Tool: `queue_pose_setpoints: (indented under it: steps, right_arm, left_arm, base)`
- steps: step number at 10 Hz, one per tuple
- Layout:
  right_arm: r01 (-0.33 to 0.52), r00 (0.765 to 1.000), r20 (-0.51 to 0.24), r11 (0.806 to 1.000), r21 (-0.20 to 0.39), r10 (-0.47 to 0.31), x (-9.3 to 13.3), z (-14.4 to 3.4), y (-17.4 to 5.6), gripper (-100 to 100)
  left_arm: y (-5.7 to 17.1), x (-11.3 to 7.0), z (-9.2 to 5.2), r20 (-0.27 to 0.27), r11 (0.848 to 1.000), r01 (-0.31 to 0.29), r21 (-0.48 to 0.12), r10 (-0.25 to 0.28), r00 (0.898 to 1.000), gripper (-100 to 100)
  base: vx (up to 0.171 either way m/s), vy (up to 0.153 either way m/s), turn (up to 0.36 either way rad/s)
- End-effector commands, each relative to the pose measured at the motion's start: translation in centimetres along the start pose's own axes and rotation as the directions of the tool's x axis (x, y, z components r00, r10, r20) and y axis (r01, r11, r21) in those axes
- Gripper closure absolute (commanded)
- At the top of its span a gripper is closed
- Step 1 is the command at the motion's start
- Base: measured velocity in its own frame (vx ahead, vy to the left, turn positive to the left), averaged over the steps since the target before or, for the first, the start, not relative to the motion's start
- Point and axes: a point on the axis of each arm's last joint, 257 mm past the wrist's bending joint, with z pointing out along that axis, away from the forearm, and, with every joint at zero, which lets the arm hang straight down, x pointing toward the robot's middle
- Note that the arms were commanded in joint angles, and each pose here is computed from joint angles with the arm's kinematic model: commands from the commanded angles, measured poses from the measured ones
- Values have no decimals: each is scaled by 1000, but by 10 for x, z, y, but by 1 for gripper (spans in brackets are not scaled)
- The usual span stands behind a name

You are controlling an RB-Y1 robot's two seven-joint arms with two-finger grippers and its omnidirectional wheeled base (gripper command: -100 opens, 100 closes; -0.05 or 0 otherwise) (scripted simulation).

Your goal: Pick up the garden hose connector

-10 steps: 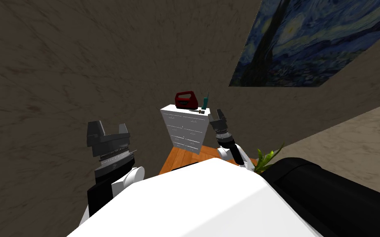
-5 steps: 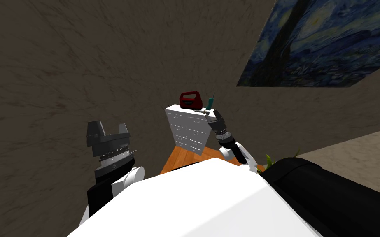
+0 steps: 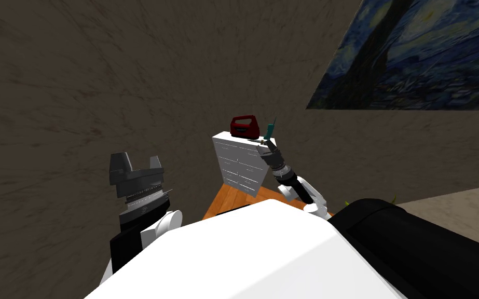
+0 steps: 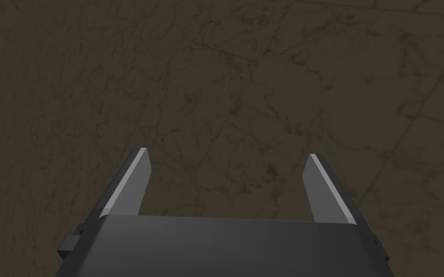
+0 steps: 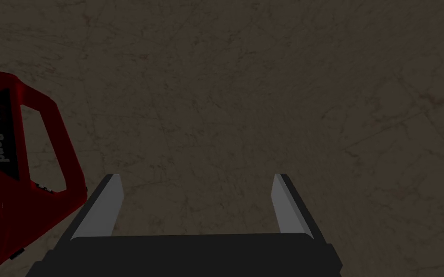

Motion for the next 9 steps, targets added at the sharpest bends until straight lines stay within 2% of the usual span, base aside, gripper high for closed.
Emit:
queue_pose_setpoints:
  steps: [1, 5, 9]
  right_arm:
    - [0, 999, -48, 1000, 2, 0, 7, 0, 0, -100]
    - [2, 991, -137, 1000, 7, -1, 20, 0, -2, -100]
    - [-9, 969, -247, 1000, 9, 11, 34, 1, -3, -100]
  left_arm:
    - [0, 0, 0, 0, 1000, 0, 0, 0, 1000, 0]
    - [0, 0, 0, 0, 1000, 0, 0, 0, 1000, 0]
    - [0, 0, 0, 0, 1000, 0, 0, 0, 1000, 0]
  base:
    - [17, 19, 115]
    - [11, 14, 72]
    - [10, 17, 131]
